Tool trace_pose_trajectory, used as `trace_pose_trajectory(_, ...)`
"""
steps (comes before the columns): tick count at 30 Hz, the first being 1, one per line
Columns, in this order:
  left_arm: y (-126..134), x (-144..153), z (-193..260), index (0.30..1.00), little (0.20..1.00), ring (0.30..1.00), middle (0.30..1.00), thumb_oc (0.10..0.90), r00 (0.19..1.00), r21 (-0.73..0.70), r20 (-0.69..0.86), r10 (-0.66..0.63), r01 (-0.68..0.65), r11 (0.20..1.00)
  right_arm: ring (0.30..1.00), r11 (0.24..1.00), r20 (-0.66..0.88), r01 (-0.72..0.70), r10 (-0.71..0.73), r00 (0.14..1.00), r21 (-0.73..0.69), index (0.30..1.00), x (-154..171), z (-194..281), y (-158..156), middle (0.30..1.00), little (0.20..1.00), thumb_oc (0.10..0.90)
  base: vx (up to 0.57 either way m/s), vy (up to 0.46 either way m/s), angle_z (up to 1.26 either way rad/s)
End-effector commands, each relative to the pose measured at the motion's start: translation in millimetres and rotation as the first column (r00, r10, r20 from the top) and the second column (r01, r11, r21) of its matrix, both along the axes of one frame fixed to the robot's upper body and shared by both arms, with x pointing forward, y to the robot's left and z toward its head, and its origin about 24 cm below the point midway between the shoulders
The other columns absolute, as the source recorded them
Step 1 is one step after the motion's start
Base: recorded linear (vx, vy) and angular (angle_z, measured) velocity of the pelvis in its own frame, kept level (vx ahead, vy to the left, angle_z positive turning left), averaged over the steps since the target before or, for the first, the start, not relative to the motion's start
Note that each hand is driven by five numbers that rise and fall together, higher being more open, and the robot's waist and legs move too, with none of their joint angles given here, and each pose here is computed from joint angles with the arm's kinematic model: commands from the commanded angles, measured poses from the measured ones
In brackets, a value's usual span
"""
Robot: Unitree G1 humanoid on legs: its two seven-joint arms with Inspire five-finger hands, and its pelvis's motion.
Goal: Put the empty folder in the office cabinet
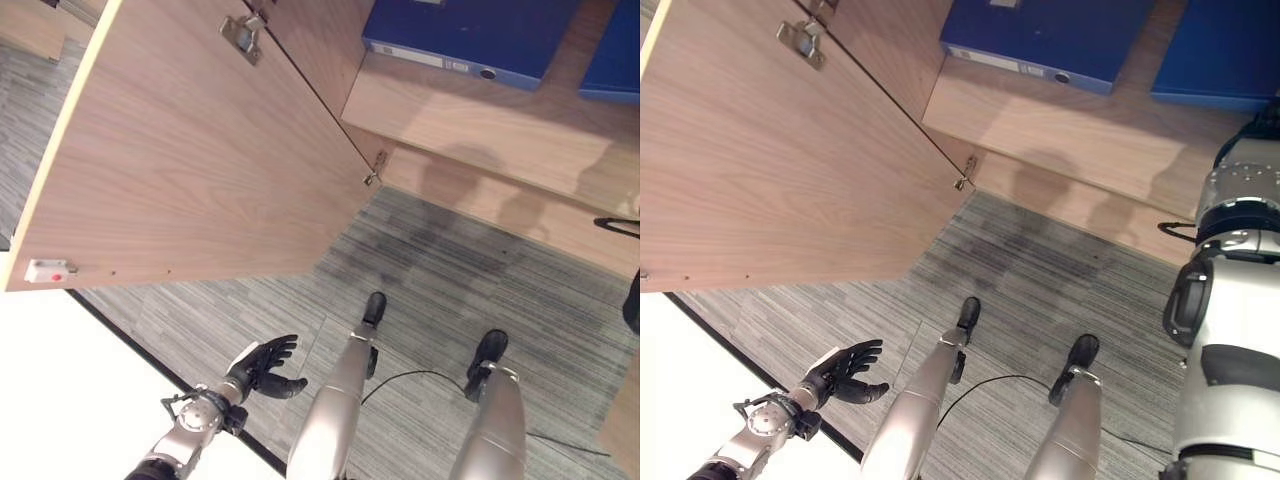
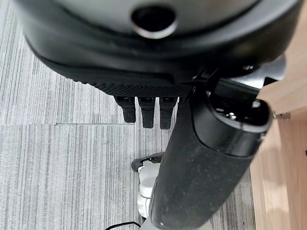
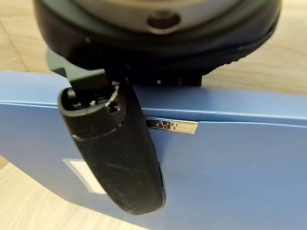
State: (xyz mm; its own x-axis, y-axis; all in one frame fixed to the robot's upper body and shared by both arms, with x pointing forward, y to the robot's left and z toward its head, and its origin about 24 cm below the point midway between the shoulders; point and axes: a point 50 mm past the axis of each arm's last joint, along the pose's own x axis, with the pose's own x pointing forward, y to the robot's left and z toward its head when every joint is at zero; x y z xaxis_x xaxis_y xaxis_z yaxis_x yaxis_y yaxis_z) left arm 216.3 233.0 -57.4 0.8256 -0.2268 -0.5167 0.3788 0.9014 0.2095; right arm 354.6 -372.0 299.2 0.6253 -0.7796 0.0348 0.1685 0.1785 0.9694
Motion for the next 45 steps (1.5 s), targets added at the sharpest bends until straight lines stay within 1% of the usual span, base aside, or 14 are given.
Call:
trace_pose_trajectory(1, 38.2, -15.1, 0.6, 0.9, 0.9, 0.9, 0.9, 0.8, 0.997, 0.092, -0.029, 0.077, -0.074, 0.993, 0.9, 0.968, 0.164, 0.135, -0.101, 0.981, -0.213, 0.9, -33.3, 71.1, -14.7, 0.9, 0.9, 0.8, 0.0, 0.0, 0.0)
trace_pose_trajectory(4, 40.2, -14.3, -0.3, 0.9, 0.9, 0.9, 0.9, 0.8, 0.995, 0.102, -0.029, 0.096, -0.093, 0.99, 0.9, 0.968, 0.118, 0.147, -0.125, 0.985, -0.203, 0.9, -34.8, 70.6, -17.6, 0.9, 0.9, 0.8, 0.02, -0.006, 0.01)
trace_pose_trajectory(5, 39.8, -13.5, -1.0, 0.9, 0.9, 0.9, 0.9, 0.8, 0.995, 0.12, -0.027, 0.093, -0.089, 0.989, 0.9, 0.97, 0.068, 0.148, -0.137, 0.988, -0.193, 0.9, -33.2, 68.3, -17.1, 0.9, 0.9, 0.8, 0.0, 0.0, 0.0)
trace_pose_trajectory(9, 36.3, -11.5, -4.3, 0.9, 0.9, 0.9, 0.9, 0.8, 0.996, 0.15, -0.025, 0.089, -0.084, 0.985, 0.9, 0.978, -0.028, 0.129, -0.135, 0.99, -0.163, 0.9, -27.8, 63.2, -13.7, 0.9, 0.9, 0.8, -0.05, 0.0, -0.08)
trace_pose_trajectory(10, 35.9, -12.8, -7.4, 0.9, 0.9, 0.9, 0.9, 0.8, 0.995, 0.161, -0.033, 0.097, -0.091, 0.983, 0.9, 0.979, -0.094, 0.123, -0.14, 0.986, -0.165, 0.9, -25.9, 58.4, -13.8, 0.9, 0.9, 0.8, -0.01, -0.023, -0.09)
trace_pose_trajectory(13, 35.5, -16.1, -11.7, 0.9, 0.9, 0.9, 0.9, 0.8, 0.995, 0.189, -0.052, 0.086, -0.074, 0.979, 0.9, 0.984, -0.163, 0.108, -0.131, 0.978, -0.138, 0.9, -24.3, 49.6, -15.9, 0.9, 0.9, 0.8, 0.0, -0.006, -0.02)
trace_pose_trajectory(15, 34.9, -20.7, -16.2, 0.9, 0.9, 0.9, 0.9, 0.8, 0.995, 0.211, -0.075, 0.072, -0.054, 0.976, 0.9, 0.986, -0.252, 0.098, -0.13, 0.959, -0.135, 0.9, -25.1, 39.9, -20.8, 0.9, 0.9, 0.8, 0.0, 0.0, 0.0)
trace_pose_trajectory(18, 34.3, -27.7, -23.4, 0.9, 0.9, 0.9, 0.9, 0.8, 0.991, 0.224, -0.109, 0.079, -0.053, 0.973, 0.9, 0.992, -0.328, 0.093, -0.118, 0.937, -0.09, 0.9, -27.8, 24.2, -28.4, 0.9, 0.9, 0.8, 0.0, 0.0, 0.0)
trace_pose_trajectory(20, 33.6, -30.0, -25.2, 0.9, 0.9, 0.9, 0.9, 0.8, 0.99, 0.226, -0.12, 0.075, -0.046, 0.973, 0.9, 0.991, -0.361, 0.083, -0.116, 0.925, -0.105, 0.9, -28.4, 21.2, -30.2, 0.9, 0.9, 0.8, 0.0, 0.001, -0.02)
trace_pose_trajectory(22, 31.4, -38.7, -31.3, 0.9, 0.9, 0.9, 0.9, 0.8, 0.986, 0.234, -0.156, 0.055, -0.017, 0.972, 0.9, 0.987, -0.466, 0.079, -0.135, 0.874, -0.138, 0.9, -34.5, 10.7, -38.8, 0.9, 0.9, 0.8, 0.0, 0.0, 0.0)
trace_pose_trajectory(26, 24.6, -46.7, -38.6, 0.9, 0.9, 0.9, 0.9, 0.8, 0.982, 0.222, -0.185, 0.048, -0.006, 0.975, 0.9, 0.982, -0.498, 0.069, -0.148, 0.855, -0.175, 0.9, -34.8, 10.9, -39.3, 0.9, 0.9, 0.8, -0.01, 0.055, 0.03)
trace_pose_trajectory(31, 8.6, -51.2, -48.8, 0.9, 0.9, 0.9, 0.9, 0.8, 0.977, 0.185, -0.201, 0.067, -0.03, 0.982, 0.9, 0.98, -0.54, 0.049, -0.147, 0.829, -0.192, 0.9, -32.5, 1.8, -38.9, 0.9, 0.9, 0.8, -0.01, 0.067, 0.03)
trace_pose_trajectory(37, -5.9, -47.5, -52.0, 0.9, 0.9, 0.9, 0.9, 0.8, 0.978, 0.137, -0.194, 0.079, -0.052, 0.989, 0.9, 0.985, -0.583, 0.047, -0.135, 0.801, -0.164, 0.9, -30.5, -17.3, -39.1, 0.9, 0.9, 0.8, -0.01, 0.002, 0.0)
trace_pose_trajectory(45, -14.1, -38.6, -50.1, 0.9, 0.9, 0.9, 0.9, 0.8, 0.982, 0.119, -0.171, 0.077, -0.057, 0.991, 0.9, 0.997, -0.633, -0.009, -0.039, 0.773, -0.073, 0.9, -12.5, -63.5, -19.9, 0.9, 0.9, 0.8, -0.03, -0.004, -0.04)
